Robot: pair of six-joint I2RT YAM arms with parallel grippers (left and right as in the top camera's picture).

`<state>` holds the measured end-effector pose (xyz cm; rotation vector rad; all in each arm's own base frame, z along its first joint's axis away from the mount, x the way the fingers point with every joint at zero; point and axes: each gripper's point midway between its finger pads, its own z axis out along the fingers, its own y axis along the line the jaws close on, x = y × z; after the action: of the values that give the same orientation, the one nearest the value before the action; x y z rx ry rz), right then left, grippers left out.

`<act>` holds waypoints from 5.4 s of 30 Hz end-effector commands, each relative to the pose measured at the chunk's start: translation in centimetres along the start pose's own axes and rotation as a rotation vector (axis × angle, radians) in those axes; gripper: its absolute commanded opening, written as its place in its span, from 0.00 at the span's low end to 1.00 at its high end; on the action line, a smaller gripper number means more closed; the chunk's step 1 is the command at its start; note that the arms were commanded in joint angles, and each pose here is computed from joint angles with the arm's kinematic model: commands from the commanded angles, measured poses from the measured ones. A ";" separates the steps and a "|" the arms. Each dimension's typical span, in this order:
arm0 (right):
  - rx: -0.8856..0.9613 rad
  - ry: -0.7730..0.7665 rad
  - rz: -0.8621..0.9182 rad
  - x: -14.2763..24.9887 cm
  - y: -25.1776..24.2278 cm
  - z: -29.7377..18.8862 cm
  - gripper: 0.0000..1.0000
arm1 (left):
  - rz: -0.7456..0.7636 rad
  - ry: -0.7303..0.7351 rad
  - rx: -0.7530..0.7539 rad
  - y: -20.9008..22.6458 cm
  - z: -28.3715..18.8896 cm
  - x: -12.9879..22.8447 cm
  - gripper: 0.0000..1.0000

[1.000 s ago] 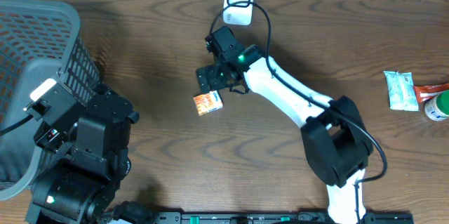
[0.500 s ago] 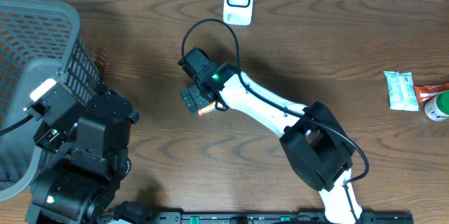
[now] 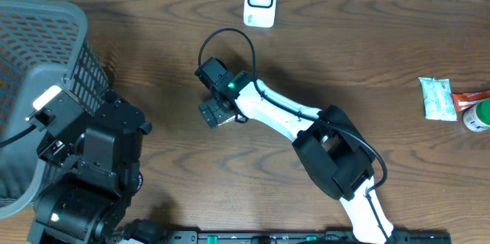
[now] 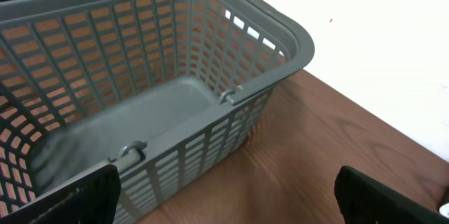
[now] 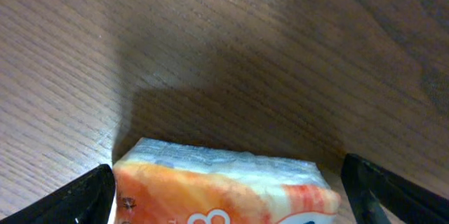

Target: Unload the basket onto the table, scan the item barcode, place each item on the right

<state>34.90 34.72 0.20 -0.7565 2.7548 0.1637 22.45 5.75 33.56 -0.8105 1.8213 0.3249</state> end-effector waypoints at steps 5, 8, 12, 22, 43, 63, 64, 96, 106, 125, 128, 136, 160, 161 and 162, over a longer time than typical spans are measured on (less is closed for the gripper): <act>-0.005 0.092 0.069 1.7 -0.4 0.9 0.81 | -0.017 -0.013 -0.005 0.2 -0.2 -0.6 0.98; 0.003 0.115 0.078 1.6 -0.6 -0.1 0.78 | -0.017 -0.013 -0.005 0.2 -0.2 -0.6 0.98; 0.015 0.150 0.102 1.0 -0.6 -2.6 0.76 | -0.017 -0.013 -0.005 0.2 -0.2 -0.6 0.98; -0.067 0.265 0.301 0.8 -1.9 -7.1 0.76 | -0.017 -0.013 -0.005 0.2 -0.2 -0.6 0.98; -0.058 0.388 0.106 3.9 -1.3 -1.7 0.99 | -0.017 -0.013 -0.005 0.2 -0.2 -0.6 0.98; -0.037 0.384 0.030 3.9 -2.4 0.6 0.99 | -0.017 -0.013 -0.005 0.2 -0.2 -0.6 0.98; -0.020 0.370 0.017 3.6 -2.7 0.8 0.99 | -0.017 -0.013 -0.005 0.2 -0.2 -0.6 0.98; -0.283 0.663 0.558 5.3 -5.8 -6.4 0.57 | -0.017 -0.013 -0.005 0.2 -0.2 -0.6 0.98; -0.303 0.709 0.618 6.0 -7.0 -7.3 0.60 | -0.017 -0.013 -0.005 0.2 -0.2 -0.6 0.98; -0.367 0.563 0.559 2.8 -6.6 -6.3 0.52 | -0.017 -0.013 -0.005 0.2 -0.2 -0.6 0.98; -0.378 0.492 0.528 0.9 -6.9 -7.3 0.52 | -0.017 -0.013 -0.005 0.2 -0.2 -0.6 0.98; -0.291 0.154 0.442 -6.6 -10.2 -13.9 0.52 | -0.017 -0.013 -0.005 0.2 -0.2 -0.6 0.98; 0.248 -0.720 0.336 -23.9 -21.6 -20.5 0.48 | -0.017 -0.013 -0.005 0.2 -0.2 -0.6 0.98; 0.251 -0.733 0.326 -24.3 -21.7 -20.0 0.48 | -0.017 -0.013 -0.005 0.2 -0.2 -0.6 0.98; 0.258 -0.754 0.305 -24.8 -21.8 -19.2 0.48 | -0.017 -0.013 -0.005 0.2 -0.2 -0.6 0.98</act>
<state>60.67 24.98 27.68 -0.0912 2.0956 0.2085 22.45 5.75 33.56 -0.8105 1.8213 0.3249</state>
